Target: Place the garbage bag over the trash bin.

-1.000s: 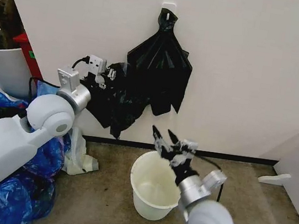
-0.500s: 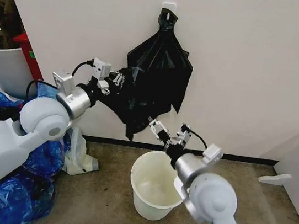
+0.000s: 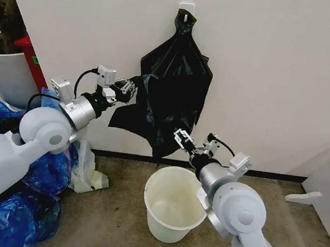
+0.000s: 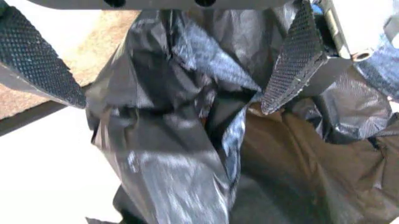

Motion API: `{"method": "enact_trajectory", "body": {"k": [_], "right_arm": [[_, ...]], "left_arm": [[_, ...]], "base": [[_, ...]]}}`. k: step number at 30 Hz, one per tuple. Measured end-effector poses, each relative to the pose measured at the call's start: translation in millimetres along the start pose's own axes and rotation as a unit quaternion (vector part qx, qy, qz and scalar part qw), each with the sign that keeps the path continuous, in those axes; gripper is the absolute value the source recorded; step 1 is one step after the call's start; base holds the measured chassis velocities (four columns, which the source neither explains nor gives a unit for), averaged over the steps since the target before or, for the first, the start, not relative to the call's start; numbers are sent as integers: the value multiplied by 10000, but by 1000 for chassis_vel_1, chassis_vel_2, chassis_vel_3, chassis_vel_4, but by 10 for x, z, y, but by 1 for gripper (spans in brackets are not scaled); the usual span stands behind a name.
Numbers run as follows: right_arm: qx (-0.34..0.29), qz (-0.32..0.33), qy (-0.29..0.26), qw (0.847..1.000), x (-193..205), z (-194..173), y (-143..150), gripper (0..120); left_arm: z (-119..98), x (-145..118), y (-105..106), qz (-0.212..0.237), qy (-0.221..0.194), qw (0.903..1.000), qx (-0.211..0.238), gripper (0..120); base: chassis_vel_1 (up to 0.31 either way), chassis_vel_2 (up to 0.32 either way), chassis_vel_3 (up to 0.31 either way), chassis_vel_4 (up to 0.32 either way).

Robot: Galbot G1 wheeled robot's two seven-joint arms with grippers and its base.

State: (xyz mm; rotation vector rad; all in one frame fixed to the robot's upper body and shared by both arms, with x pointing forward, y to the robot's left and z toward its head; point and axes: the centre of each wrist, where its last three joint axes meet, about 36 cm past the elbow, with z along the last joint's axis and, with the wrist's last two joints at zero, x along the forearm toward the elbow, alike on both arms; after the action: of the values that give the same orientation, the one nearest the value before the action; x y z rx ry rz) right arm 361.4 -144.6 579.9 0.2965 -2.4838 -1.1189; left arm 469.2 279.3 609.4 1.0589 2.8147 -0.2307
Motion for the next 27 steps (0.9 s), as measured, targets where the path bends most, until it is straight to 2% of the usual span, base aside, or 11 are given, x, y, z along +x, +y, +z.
{"method": "enact_trajectory", "body": {"k": [8,18,27], "right_arm": [[-69,212,121,9997,-138,18,142,100],[-372,357,265,9983,-202,-21,293,100],[-349,510,341,9975,-262,-13,345,100]], "left_arm": [[-7,-80,-152,256,-13,9997,-2,0],[-38,10,-211,317,60,9992,-228,0],[-57,13,-284,391,17,9989,-256,0]], "base": [[0,0,0,0],[0,0,0,0],[0,0,0,0]]}}
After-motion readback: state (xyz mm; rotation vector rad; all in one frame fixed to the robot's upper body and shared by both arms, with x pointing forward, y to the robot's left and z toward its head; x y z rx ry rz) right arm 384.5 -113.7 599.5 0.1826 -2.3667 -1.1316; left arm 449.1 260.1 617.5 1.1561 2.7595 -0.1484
